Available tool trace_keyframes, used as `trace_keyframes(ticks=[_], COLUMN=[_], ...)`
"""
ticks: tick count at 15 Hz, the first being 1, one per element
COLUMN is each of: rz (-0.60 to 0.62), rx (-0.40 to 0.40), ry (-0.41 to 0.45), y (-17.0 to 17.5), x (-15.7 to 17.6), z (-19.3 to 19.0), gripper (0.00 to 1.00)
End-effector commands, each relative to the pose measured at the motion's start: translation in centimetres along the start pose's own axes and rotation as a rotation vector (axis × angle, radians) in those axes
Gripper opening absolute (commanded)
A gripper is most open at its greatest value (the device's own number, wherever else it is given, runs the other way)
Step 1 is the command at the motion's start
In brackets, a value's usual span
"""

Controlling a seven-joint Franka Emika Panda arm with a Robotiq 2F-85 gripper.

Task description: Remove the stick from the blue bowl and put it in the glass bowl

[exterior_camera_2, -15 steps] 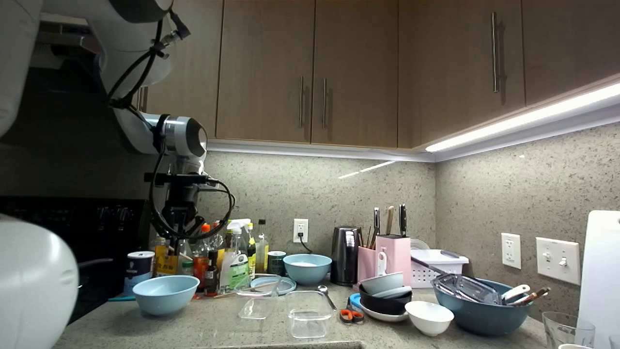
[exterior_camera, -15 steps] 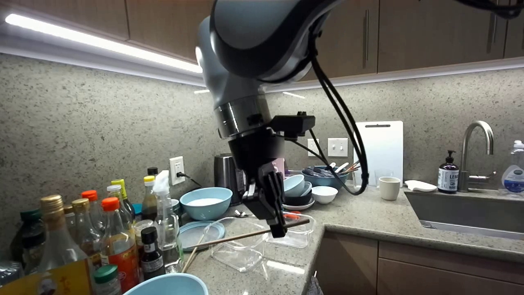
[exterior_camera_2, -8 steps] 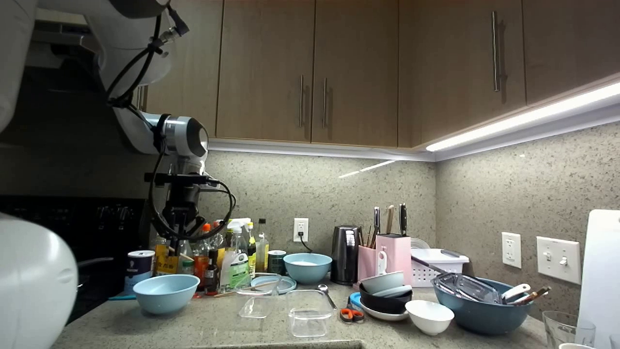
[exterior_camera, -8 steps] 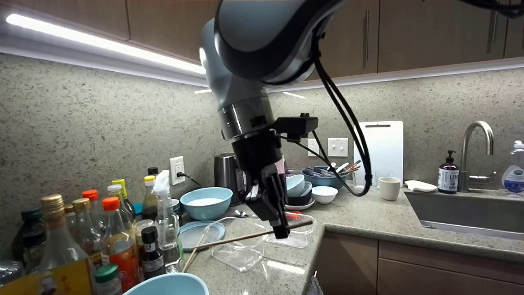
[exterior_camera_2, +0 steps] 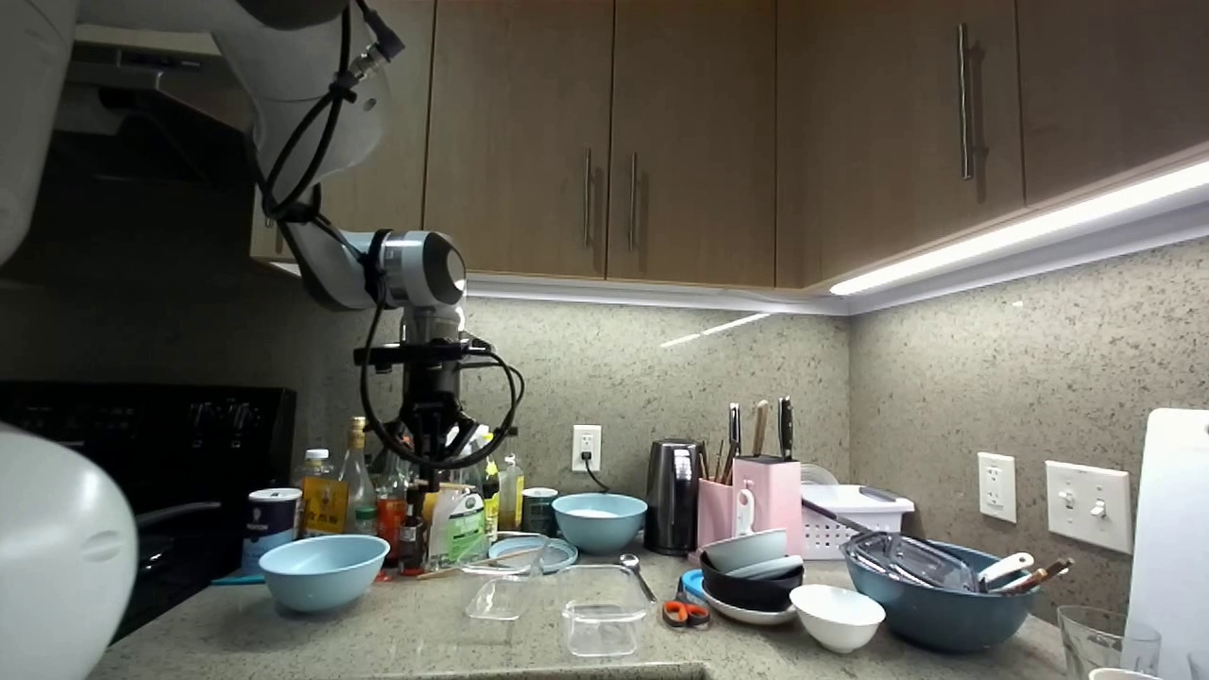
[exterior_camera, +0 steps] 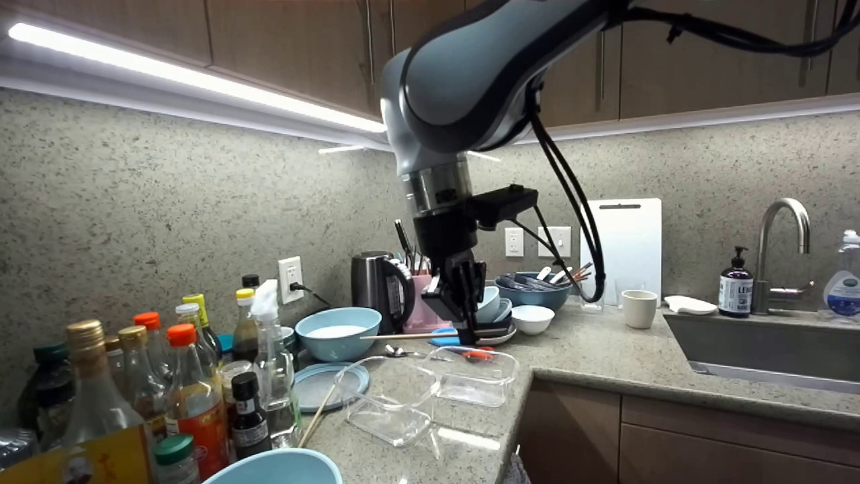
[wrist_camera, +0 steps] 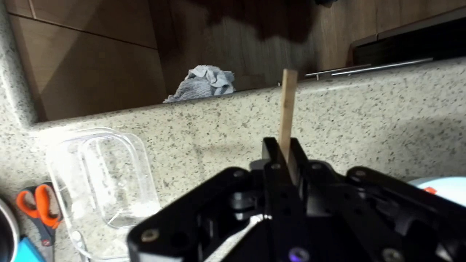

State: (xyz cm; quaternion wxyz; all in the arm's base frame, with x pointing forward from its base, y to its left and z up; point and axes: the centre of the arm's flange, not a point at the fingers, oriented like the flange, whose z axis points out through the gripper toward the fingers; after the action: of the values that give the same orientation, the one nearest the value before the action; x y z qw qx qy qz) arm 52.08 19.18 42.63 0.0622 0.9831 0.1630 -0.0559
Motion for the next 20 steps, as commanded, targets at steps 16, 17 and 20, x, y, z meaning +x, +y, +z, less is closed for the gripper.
trace_keyframes(ticks=[16, 17, 20], rz=[0.041, 0.029, 0.001], rx=[-0.023, -0.022, -0.02], ry=[0.034, 0.026, 0.013], y=[0.8, 0.6, 0.2], x=[7.1, 7.6, 9.2], z=[9.1, 9.4, 10.4], gripper=[0.06, 0.07, 0.07])
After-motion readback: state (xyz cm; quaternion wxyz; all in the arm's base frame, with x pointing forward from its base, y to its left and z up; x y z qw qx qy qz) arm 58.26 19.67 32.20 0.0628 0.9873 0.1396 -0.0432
